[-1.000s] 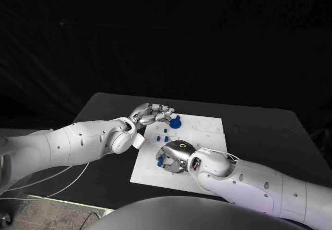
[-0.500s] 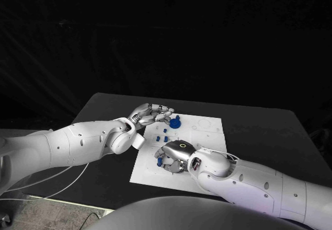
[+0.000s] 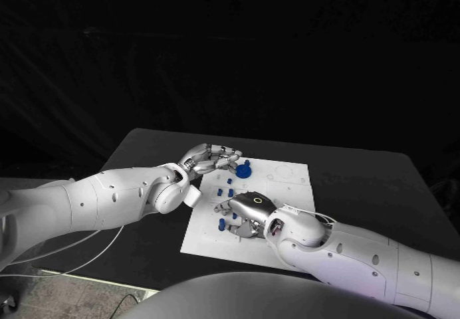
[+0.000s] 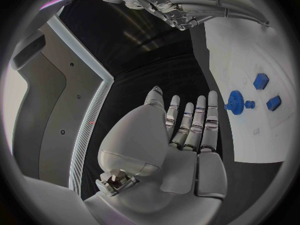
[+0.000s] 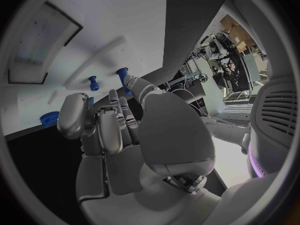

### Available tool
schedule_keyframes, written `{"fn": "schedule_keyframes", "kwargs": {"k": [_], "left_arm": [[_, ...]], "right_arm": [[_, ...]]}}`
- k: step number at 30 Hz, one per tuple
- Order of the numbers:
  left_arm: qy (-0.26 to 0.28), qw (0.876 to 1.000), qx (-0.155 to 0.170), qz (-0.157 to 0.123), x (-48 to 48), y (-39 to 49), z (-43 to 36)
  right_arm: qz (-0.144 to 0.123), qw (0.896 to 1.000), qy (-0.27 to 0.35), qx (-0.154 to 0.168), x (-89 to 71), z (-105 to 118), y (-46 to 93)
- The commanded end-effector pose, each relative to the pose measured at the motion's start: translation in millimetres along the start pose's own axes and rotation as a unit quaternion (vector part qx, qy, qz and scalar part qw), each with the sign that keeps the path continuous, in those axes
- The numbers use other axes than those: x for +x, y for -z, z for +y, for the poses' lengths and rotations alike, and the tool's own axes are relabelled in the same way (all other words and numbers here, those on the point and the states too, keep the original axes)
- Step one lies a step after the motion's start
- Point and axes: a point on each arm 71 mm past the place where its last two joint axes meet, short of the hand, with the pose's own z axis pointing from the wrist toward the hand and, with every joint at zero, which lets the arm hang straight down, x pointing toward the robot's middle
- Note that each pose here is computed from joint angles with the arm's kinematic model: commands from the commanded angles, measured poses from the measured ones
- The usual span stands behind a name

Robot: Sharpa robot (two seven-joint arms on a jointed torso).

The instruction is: Assemble the parts on the task board

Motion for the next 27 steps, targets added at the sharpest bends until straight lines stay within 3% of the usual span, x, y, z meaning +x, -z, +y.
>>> {"fn": "schedule_keyframes", "kwargs": {"k": [1,8,16,22,27], "left_arm": [[0.007,1.000,0.002,0.007,2.0,-0.5,-0.6],[0.007,1.000,0.004,0.007,2.2,-0.5,-0.6],[0.004,1.000,0.009,0.000,-1.9,2.0,-0.8],[0.003,1.000,0.019,-0.003,-2.6,2.3,-1.9],[0.000,0.999,0.035,-0.008,-4.1,3.4,-3.7]], "right_arm": [[-0.019,1.000,0.003,-0.011,-2.9,2.1,1.6],[-0.035,0.999,-0.003,-0.009,-10.6,0.5,12.4],[-0.060,0.998,-0.011,0.010,-52.5,-11.9,40.9],[-0.070,0.996,-0.027,0.049,-85.7,-34.9,74.4],[-0.057,0.991,-0.058,0.108,-95.1,-62.9,100.2]]}}
